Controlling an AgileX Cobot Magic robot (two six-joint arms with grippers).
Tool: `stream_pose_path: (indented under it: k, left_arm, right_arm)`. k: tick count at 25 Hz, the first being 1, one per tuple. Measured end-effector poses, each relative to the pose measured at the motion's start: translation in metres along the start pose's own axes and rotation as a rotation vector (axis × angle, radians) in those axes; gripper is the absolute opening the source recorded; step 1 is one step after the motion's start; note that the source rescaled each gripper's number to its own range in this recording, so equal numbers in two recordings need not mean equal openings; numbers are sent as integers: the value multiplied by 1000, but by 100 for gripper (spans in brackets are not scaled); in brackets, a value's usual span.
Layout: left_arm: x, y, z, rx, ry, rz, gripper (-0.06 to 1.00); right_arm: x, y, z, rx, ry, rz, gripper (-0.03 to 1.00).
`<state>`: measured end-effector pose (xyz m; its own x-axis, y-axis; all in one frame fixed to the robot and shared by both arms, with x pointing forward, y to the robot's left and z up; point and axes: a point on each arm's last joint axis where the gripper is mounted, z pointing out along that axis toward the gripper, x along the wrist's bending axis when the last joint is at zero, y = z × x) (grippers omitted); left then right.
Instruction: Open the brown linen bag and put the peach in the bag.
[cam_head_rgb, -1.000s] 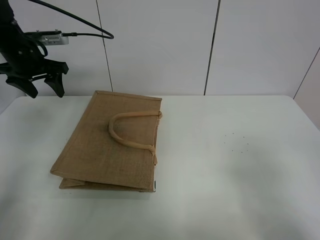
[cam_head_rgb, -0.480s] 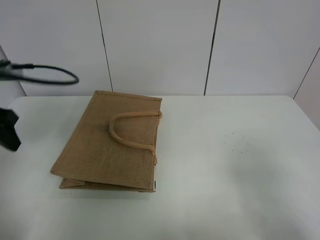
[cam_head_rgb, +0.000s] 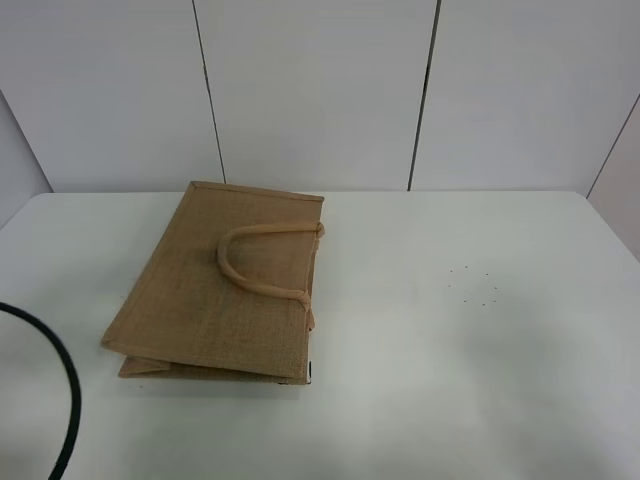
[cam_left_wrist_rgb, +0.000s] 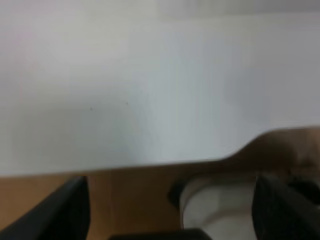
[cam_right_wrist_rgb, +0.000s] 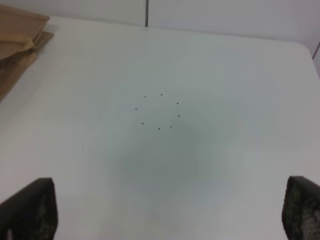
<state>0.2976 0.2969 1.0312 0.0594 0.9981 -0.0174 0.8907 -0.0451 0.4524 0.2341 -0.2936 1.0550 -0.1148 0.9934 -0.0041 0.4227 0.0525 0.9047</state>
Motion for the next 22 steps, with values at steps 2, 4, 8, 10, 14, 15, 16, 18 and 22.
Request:
stream_pose_path:
  k: [2, 4, 8, 10, 14, 15, 16, 18, 22]
  left_arm:
    - [0, -9, -10, -97, 1, 5, 100]
    - [-1, -18, -18, -179, 2, 9, 100]
    - [-1, -35, -31, -325, 3, 13, 100]
    - [-1, -42, -35, -384, 4, 14, 100]
    - [-2, -53, -41, -468, 5, 16, 100]
    - [-2, -55, -42, -483, 5, 16, 100]
    - [-2, -57, -42, -496, 5, 14, 100]
    - [-2, -58, -43, -501, 5, 14, 100]
    - [-2, -58, -43, -501, 5, 13, 100]
  right_arm:
    - [0, 0, 0, 0, 0, 0, 100]
    - [0, 0, 0, 0, 0, 0, 100]
    - [0, 0, 0, 0, 0, 0, 100]
    - [0, 0, 0, 0, 0, 0, 100]
    - [0, 0, 0, 0, 0, 0, 100]
    - [0, 0, 0, 0, 0, 0, 100]
    - [0, 0, 0, 0, 0, 0, 100]
    - [0, 0, 0, 0, 0, 0, 100]
    - [0, 0, 0, 0, 0, 0, 100]
